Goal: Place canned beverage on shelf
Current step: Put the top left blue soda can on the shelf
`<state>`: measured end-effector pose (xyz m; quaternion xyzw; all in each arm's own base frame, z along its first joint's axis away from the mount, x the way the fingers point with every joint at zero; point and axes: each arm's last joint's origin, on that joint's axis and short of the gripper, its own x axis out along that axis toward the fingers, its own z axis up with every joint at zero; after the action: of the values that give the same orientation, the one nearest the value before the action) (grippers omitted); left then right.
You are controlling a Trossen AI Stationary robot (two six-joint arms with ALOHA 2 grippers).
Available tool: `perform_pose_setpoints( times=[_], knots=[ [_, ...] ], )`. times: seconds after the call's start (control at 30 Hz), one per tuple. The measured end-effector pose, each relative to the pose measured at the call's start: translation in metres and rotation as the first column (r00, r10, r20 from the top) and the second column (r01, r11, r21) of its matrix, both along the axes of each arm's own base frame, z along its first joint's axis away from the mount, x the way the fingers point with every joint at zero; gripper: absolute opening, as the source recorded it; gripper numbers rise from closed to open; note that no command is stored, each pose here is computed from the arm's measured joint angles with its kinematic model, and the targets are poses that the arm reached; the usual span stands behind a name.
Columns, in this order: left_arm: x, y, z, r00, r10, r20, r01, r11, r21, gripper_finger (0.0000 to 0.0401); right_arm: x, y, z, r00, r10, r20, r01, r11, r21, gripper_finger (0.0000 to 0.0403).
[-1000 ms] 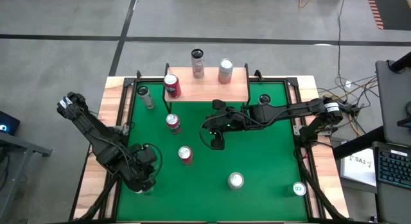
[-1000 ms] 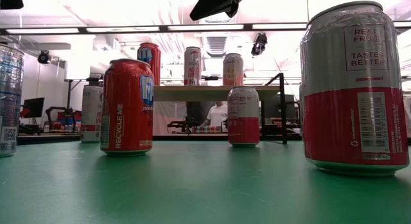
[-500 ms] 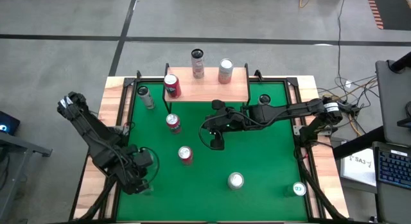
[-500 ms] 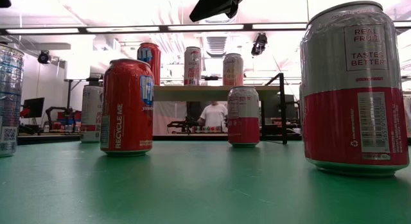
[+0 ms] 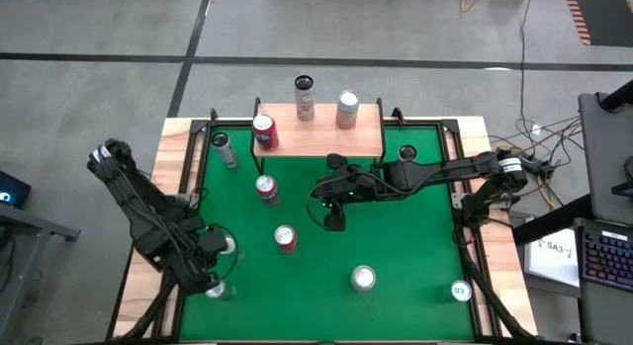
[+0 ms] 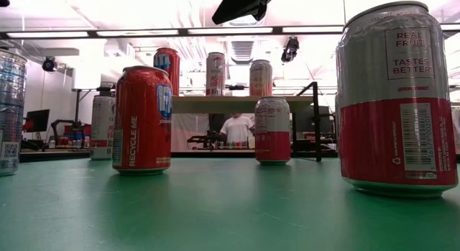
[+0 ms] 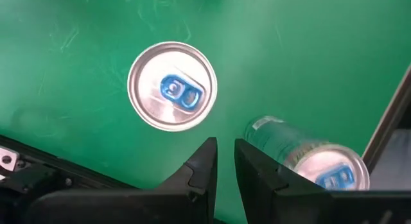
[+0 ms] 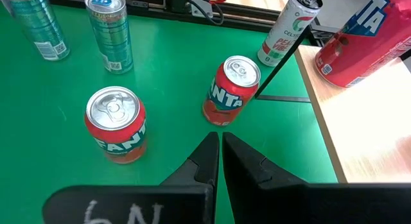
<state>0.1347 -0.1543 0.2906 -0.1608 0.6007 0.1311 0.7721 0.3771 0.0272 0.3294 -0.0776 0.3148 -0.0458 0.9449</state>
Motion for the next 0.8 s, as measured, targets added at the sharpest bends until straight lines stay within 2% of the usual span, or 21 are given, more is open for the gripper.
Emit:
perform_pose_setpoints(
  times=[0.13, 0.23, 0.5, 0.67, 0.8],
  knots=[
    [-0.008, -0.002, 0.003, 0.999, -0.048, 0.004, 0.048, 0.999, -0.016, 0.0043, 0.000, 0.000, 0.000, 1.000, -0.002, 0.000, 0.002, 1.000, 0.002, 0.0013],
    [-0.011, -0.002, 0.005, 0.998, -0.064, 0.007, 0.064, 0.998, -0.026, 0.0063, 0.000, 0.000, 0.000, 1.000, -0.002, 0.000, 0.002, 1.000, 0.002, 0.0013],
    [-0.010, -0.005, 0.004, 0.999, -0.046, 0.008, 0.046, 0.998, -0.032, 0.0167, 0.000, 0.000, 0.000, 1.000, -0.002, 0.000, 0.002, 1.000, 0.002, 0.0013],
    [-0.006, -0.007, -0.002, 0.998, -0.055, 0.026, 0.054, 0.997, 0.046, 0.0233, 0.000, 0.000, 0.000, 1.000, -0.002, 0.000, 0.002, 1.000, 0.002, 0.0013],
    [-0.003, -0.006, -0.003, 0.995, -0.049, 0.081, 0.040, 0.993, 0.115, 0.0262, 0.000, 0.000, 0.000, 1.000, -0.002, 0.000, 0.002, 1.000, 0.002, 0.0013]
  ],
)
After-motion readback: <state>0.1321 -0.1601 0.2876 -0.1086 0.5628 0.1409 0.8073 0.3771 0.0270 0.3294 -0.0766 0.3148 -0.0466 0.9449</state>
